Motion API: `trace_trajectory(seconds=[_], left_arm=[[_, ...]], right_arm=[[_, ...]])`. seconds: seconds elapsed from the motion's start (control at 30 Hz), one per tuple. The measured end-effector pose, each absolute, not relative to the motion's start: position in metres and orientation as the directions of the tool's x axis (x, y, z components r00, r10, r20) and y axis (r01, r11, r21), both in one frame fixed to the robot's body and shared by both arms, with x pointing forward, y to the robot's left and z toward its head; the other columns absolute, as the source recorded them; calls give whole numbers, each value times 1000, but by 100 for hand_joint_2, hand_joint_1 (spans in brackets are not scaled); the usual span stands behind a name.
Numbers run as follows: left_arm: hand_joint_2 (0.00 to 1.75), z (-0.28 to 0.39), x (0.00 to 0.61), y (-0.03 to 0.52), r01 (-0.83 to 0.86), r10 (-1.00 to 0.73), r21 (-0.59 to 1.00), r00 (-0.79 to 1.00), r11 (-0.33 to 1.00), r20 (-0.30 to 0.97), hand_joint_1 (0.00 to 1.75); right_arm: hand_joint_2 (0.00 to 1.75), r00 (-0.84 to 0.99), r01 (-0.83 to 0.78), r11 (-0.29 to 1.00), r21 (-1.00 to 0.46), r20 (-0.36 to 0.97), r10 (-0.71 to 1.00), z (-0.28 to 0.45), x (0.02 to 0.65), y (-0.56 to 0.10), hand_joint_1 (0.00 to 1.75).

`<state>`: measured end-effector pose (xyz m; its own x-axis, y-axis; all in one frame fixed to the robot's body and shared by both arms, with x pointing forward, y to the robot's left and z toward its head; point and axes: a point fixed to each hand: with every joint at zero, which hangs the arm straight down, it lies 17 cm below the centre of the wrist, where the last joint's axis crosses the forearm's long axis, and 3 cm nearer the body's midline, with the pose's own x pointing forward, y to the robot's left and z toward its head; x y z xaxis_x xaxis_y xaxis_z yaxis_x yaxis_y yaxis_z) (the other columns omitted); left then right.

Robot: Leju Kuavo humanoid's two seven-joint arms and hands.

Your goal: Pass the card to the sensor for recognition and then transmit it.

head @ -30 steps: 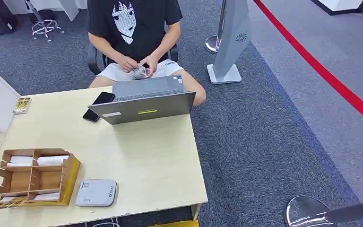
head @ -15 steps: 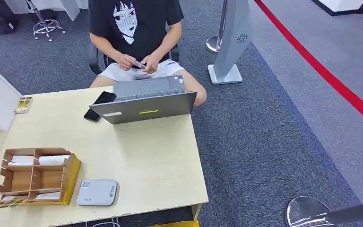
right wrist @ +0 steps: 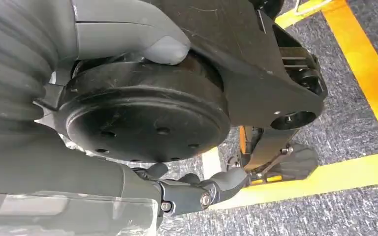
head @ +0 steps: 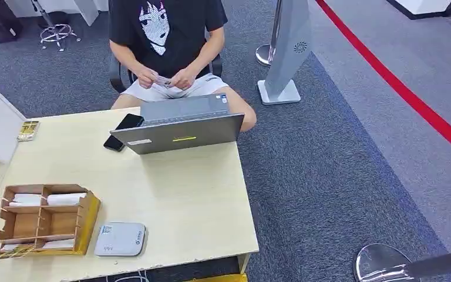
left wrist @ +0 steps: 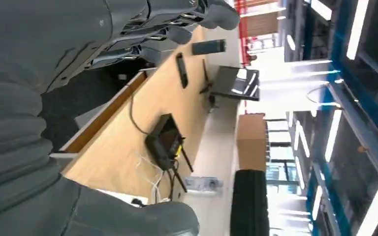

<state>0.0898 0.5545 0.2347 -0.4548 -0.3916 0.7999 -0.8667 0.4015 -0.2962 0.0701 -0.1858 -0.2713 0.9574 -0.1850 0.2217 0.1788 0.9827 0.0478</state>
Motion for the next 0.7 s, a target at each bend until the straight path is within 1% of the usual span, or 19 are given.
trace_trajectory(seconds=[0.17, 0.3, 0.5, 0.7], left_arm=[[175, 259, 94, 552, -862, -475, -209, -439, 461, 762, 0], [175, 286, 106, 540, -838, -531, -133, -449, 529, 719, 0], [175, 313, 130, 515, -802, -605, 40, -416, 597, 679, 0], [175, 324, 160, 494, -745, -666, 236, -348, 624, 660, 0]], right_arm=[[175, 957, 178, 983, 48, 225, -184, -271, 70, -186, 0], [175, 957, 171, 984, 53, 229, -178, -271, 70, -186, 0], [175, 958, 163, 985, 55, 229, -171, -271, 70, -186, 0], [175, 960, 161, 985, 56, 223, -170, -271, 69, -186, 0]])
